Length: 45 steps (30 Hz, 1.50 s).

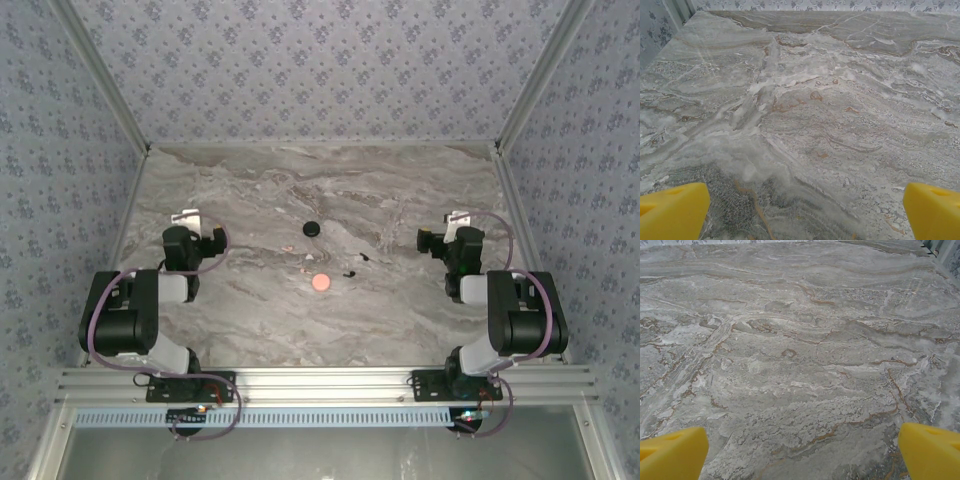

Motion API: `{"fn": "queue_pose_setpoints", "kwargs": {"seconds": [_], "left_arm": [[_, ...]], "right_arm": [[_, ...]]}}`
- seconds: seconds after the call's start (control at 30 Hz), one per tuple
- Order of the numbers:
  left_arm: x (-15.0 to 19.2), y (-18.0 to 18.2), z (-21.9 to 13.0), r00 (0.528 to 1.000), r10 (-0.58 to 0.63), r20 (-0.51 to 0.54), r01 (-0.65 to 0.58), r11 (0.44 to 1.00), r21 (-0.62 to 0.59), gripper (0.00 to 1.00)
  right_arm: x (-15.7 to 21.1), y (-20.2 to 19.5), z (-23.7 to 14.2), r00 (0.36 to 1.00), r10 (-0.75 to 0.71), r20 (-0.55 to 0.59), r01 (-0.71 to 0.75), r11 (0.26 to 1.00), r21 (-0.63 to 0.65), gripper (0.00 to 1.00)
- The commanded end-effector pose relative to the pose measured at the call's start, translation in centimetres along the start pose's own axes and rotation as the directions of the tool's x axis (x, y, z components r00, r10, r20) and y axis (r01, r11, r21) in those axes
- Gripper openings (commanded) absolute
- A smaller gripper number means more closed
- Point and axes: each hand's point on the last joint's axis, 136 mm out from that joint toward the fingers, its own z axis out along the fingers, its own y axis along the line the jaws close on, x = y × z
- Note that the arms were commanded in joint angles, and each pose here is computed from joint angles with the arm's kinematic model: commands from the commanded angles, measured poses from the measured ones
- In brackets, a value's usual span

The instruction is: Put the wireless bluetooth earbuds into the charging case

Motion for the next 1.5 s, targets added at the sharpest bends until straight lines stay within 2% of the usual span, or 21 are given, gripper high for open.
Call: {"fn": "queue_pose_setpoints", "kwargs": {"seconds": [0.0, 0.33, 0.5, 0.67, 0.87, 0.97, 1.17, 1.33, 1.47], "left_arm": [[-0.6, 0.3, 0.3, 1.000, -0.011, 0.011, 0.011, 1.000, -0.008, 0.99], [-0.8, 0.2, 0.2, 1.000, -0.010, 0.017, 0.010, 1.000, -0.007, 0.99], [-1.9, 0.5, -0.7, 1.000, -0.019, 0.023, 0.020, 1.000, -0.022, 0.99], [-3.4, 0.6, -2.0, 0.996, -0.070, -0.052, 0.068, 0.997, -0.030, 0.99], [-5.4, -0.6, -4.4, 0.975, -0.172, -0.141, 0.173, 0.985, -0.001, 0.99], [-6.4, -1.8, -5.5, 0.960, -0.212, -0.185, 0.222, 0.974, 0.035, 0.99], [-6.8, -6.4, -7.0, 0.934, -0.186, -0.304, 0.252, 0.948, 0.194, 0.99], [-5.8, -10.5, -6.7, 0.894, -0.153, -0.422, 0.299, 0.903, 0.307, 0.98], [-4.8, -13.4, -5.6, 0.865, -0.103, -0.491, 0.307, 0.883, 0.355, 0.88]], "right_arm": [[-0.5, -0.3, 0.3, 1.000, 0.000, 0.009, -0.001, 1.000, 0.017, 1.00], [-0.7, -0.3, 0.2, 1.000, 0.000, 0.016, -0.001, 1.000, 0.018, 1.00], [-2.3, -1.9, -0.9, 0.999, 0.039, 0.002, -0.039, 0.993, 0.108, 1.00], [-3.1, -2.3, -2.5, 0.986, 0.087, -0.142, -0.066, 0.987, 0.145, 1.00], [-4.1, -0.9, -4.2, 0.948, 0.152, -0.279, -0.122, 0.985, 0.125, 1.00], [-4.5, 1.8, -4.2, 0.921, 0.167, -0.352, -0.170, 0.985, 0.024, 1.00], [-4.5, 10.0, -4.1, 0.886, 0.050, -0.461, -0.195, 0.943, -0.271, 1.00], [-3.5, 15.6, -3.6, 0.853, -0.049, -0.519, -0.194, 0.894, -0.404, 1.00], [-2.5, 19.5, -3.0, 0.823, -0.100, -0.559, -0.207, 0.863, -0.460, 0.96]]}}
